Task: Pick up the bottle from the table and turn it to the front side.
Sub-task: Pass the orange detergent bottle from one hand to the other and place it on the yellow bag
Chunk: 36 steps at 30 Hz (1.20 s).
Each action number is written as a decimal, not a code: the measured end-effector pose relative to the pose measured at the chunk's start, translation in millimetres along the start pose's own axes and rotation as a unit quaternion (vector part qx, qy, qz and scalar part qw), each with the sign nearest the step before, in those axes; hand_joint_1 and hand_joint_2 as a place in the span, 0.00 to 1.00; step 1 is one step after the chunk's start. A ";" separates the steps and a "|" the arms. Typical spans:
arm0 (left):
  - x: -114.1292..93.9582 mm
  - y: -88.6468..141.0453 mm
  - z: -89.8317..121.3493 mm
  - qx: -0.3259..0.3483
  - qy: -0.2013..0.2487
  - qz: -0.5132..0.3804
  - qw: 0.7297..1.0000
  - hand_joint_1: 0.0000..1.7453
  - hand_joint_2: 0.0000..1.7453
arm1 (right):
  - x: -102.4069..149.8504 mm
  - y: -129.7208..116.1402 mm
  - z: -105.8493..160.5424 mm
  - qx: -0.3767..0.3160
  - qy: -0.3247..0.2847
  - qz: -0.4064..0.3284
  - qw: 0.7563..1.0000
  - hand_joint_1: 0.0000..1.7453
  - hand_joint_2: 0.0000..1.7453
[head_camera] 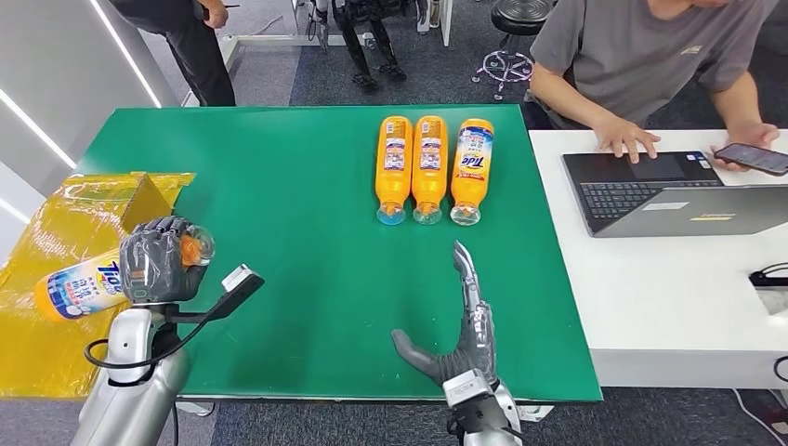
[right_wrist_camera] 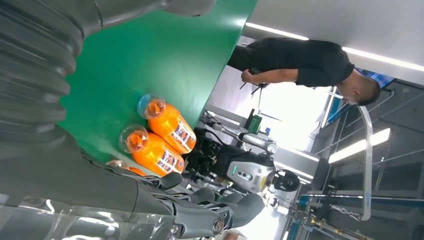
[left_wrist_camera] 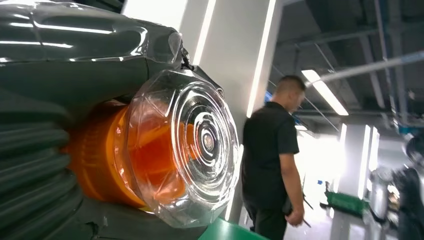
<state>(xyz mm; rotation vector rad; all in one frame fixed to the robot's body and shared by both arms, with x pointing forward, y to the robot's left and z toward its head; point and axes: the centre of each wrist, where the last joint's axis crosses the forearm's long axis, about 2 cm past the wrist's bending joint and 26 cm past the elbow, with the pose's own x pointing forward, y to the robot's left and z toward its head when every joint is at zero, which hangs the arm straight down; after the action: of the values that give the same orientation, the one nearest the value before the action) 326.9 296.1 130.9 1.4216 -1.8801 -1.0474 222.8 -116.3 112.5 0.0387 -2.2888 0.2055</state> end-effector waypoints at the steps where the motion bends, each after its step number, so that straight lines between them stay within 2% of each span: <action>1: -2.5 -2.3 0.6 -0.016 -0.008 0.001 1.000 1.00 1.00 | 0.0 -0.1 0.3 -0.001 0.001 -0.002 1.000 0.00 1.00; 8: -26.4 -27.5 5.9 -0.147 -0.103 -0.020 0.984 1.00 1.00 | -0.3 0.8 4.9 -0.012 0.017 -0.016 1.000 0.00 1.00; 11: -46.2 -36.5 -0.9 -0.244 -0.151 -0.027 0.958 1.00 1.00 | -1.6 2.4 7.6 -0.010 0.024 -0.017 1.000 0.00 1.00; 13: -64.5 -39.5 -6.3 -0.303 -0.167 -0.024 0.938 1.00 1.00 | -3.4 2.8 10.5 -0.009 0.029 -0.014 0.999 0.00 1.00; 17: -97.9 -36.0 -17.0 -0.354 -0.163 -0.033 0.920 1.00 1.00 | -5.6 3.5 15.7 -0.006 0.038 -0.010 0.999 0.00 1.00; 23: -123.7 -30.9 -23.7 -0.382 -0.143 -0.054 0.912 1.00 1.00 | -7.8 4.5 19.6 0.002 0.042 -0.004 0.999 0.00 1.00; 30: -133.8 -27.8 -30.9 -0.392 -0.133 -0.064 0.908 1.00 1.00 | -8.5 5.0 24.2 0.003 0.047 0.002 0.999 0.00 1.00; 36: -131.4 -29.4 -34.4 -0.393 -0.129 -0.060 0.908 1.00 1.00 | -8.3 6.9 25.5 0.005 0.050 0.000 0.999 0.00 1.00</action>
<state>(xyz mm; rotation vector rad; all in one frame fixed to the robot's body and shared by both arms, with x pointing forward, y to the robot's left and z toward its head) 407.4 409.4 128.1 0.9438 -1.2635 -1.8547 208.8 -113.9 88.7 0.0318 -2.1891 0.2144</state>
